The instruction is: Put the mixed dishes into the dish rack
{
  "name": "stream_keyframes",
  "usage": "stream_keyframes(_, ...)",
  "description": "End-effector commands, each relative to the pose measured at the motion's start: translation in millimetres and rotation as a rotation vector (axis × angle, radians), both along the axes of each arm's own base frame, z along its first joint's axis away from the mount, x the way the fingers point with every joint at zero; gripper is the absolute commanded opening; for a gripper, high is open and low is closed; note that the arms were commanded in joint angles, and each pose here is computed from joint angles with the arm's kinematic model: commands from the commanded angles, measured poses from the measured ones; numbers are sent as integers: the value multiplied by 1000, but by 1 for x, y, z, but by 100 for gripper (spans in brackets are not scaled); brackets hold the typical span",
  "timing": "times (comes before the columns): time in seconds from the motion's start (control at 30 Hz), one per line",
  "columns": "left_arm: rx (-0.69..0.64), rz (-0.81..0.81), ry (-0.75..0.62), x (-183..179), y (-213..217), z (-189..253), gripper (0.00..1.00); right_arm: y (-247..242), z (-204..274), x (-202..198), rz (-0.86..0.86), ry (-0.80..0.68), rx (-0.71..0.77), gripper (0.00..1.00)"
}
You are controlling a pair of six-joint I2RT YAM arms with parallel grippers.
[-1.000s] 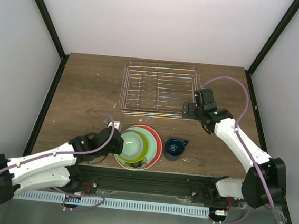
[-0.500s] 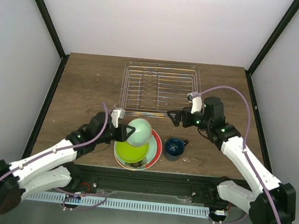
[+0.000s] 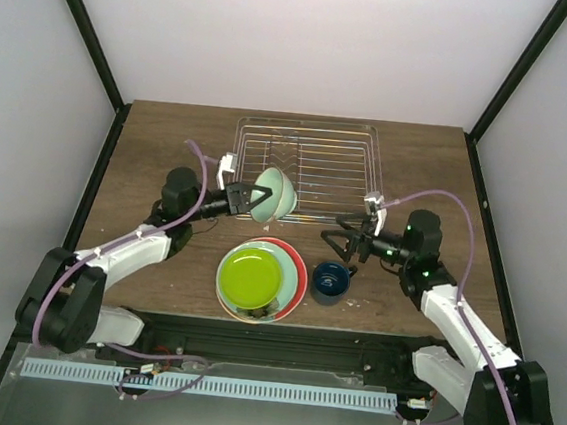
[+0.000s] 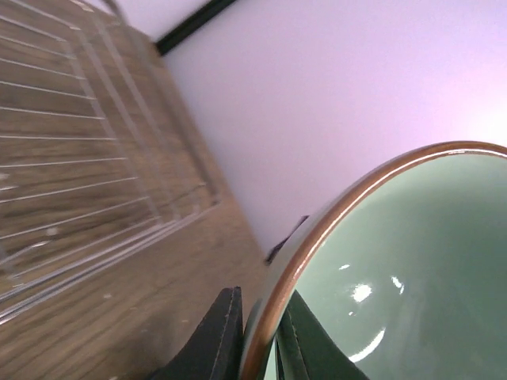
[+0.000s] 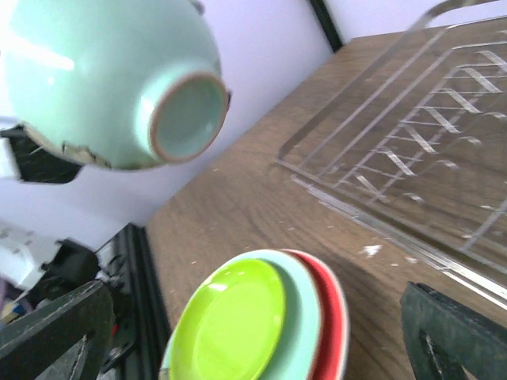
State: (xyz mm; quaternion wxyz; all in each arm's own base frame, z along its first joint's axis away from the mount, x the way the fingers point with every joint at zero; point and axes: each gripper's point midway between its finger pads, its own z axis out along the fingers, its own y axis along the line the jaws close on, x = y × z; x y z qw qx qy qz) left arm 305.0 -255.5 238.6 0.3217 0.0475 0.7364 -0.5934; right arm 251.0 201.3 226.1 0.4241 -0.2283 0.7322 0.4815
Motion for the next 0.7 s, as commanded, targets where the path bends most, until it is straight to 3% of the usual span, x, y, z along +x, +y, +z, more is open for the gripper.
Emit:
stream_keyframes(0.0,-207,-190,-216,-29,-11,73,0,10,34,-31,192,-149,158,100)
stream_keyframes(0.23,-359,-250,-184,-45,-9,65,0,15,37,-40,289,-162,243,100)
stream_keyframes(0.57,-385,-299,-143,-52,-39,46,0,31,45,-30,329,-146,271,100)
stream_keyframes(0.67,-385,-306,-135,-52,-47,43,0,39,49,-32,354,-152,275,96)
